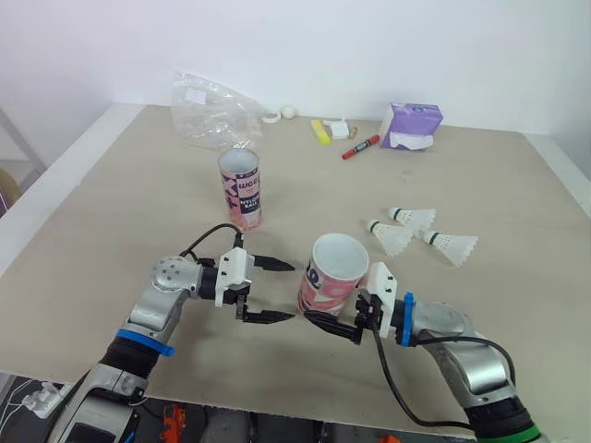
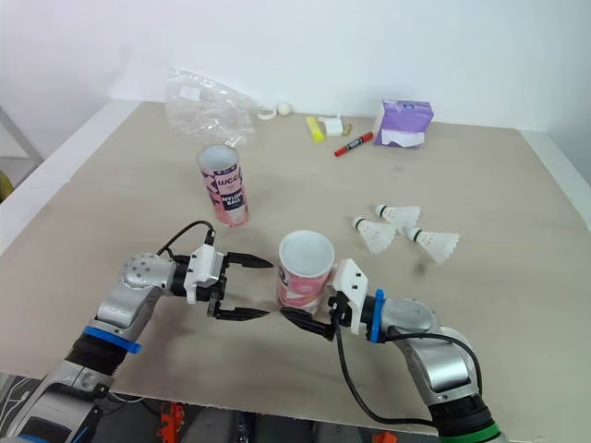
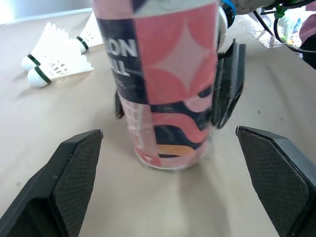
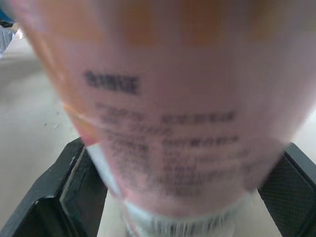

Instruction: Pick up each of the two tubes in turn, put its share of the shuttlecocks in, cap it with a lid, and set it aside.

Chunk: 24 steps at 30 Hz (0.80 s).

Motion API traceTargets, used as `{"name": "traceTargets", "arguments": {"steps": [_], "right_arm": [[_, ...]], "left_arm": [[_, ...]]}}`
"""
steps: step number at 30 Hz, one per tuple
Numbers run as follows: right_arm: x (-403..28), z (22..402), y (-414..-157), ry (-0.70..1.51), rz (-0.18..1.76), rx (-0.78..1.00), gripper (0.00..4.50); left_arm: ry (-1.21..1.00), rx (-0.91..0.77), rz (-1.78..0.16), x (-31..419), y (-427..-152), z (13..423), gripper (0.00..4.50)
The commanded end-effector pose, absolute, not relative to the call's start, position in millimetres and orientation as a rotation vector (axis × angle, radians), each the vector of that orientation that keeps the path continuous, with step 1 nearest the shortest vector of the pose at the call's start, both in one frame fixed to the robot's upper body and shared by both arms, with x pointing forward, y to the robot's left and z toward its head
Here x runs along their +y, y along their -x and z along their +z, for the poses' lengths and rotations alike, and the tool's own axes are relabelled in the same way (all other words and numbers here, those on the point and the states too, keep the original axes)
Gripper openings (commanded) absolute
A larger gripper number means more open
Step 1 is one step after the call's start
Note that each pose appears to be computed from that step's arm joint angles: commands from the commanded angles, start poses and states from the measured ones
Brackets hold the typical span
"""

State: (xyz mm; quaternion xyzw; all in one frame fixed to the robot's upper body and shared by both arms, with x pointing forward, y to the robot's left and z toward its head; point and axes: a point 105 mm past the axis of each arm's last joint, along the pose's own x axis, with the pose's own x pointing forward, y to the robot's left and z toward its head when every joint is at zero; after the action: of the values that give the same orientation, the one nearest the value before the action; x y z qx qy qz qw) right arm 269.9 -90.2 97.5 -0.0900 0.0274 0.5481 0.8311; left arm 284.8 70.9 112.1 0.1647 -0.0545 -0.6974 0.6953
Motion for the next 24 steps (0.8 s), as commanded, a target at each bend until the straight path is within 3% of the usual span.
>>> {"name": "traceTargets", "arguments": {"steps": [1,24], "right_arm": [[-85,105,-273,0.201,1.168,0.010,4.46],[-76,104,-278,0.198,1.194,-0.003,4.46]], "left_arm": [[-0.392,-0.165,-1.536,75,-284,121,4.50],[-0.377,-0.172,-1.519,76,-285,124,4.50]]}}
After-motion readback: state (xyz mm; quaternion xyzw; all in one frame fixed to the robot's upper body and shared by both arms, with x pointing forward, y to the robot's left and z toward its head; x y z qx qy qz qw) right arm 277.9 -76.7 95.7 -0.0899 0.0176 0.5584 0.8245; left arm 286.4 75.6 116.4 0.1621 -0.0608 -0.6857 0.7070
